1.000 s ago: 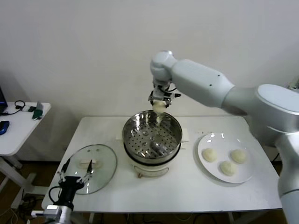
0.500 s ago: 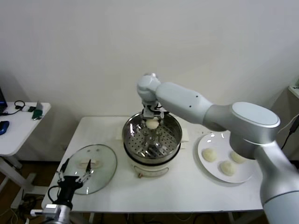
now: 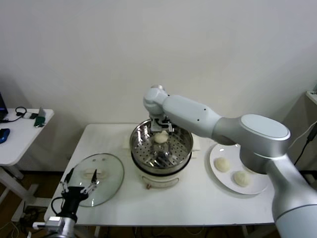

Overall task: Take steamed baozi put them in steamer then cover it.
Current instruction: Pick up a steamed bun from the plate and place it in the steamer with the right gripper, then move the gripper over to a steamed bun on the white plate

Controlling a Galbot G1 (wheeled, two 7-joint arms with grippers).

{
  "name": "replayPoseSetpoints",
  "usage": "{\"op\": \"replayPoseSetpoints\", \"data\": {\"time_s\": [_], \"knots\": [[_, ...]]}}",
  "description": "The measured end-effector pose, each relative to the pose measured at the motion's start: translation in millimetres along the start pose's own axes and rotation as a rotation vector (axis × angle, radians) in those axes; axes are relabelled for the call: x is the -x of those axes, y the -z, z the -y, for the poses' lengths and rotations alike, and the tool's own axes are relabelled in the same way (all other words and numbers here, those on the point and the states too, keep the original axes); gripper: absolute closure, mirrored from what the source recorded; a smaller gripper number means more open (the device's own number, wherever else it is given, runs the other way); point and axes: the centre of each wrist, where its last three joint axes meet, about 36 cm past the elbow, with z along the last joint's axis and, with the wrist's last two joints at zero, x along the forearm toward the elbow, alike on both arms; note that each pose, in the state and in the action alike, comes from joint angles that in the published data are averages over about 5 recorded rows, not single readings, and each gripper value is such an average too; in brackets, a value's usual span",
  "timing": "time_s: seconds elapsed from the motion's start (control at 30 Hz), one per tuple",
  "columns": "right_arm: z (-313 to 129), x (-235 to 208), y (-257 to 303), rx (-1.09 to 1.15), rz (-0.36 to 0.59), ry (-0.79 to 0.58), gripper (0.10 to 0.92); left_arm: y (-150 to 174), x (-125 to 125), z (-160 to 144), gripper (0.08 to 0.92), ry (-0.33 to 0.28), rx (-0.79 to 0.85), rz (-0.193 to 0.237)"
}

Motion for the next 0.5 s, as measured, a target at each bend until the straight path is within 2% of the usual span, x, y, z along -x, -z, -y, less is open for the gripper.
{"op": "replayPoseSetpoints", "data": {"time_s": [0.3, 0.5], "knots": [[-14.3, -30.9, -10.5, 0.028, -0.008, -0.051, 0.200, -0.1, 0.0, 1.2, 0.177, -0.003, -0.001, 0.001], [-41.9, -60.3, -20.7, 0.078, -0.020, -0.099, 0.199, 0.2, 1.2, 3.9, 0.177, -0.008, -0.003, 0.003]]}}
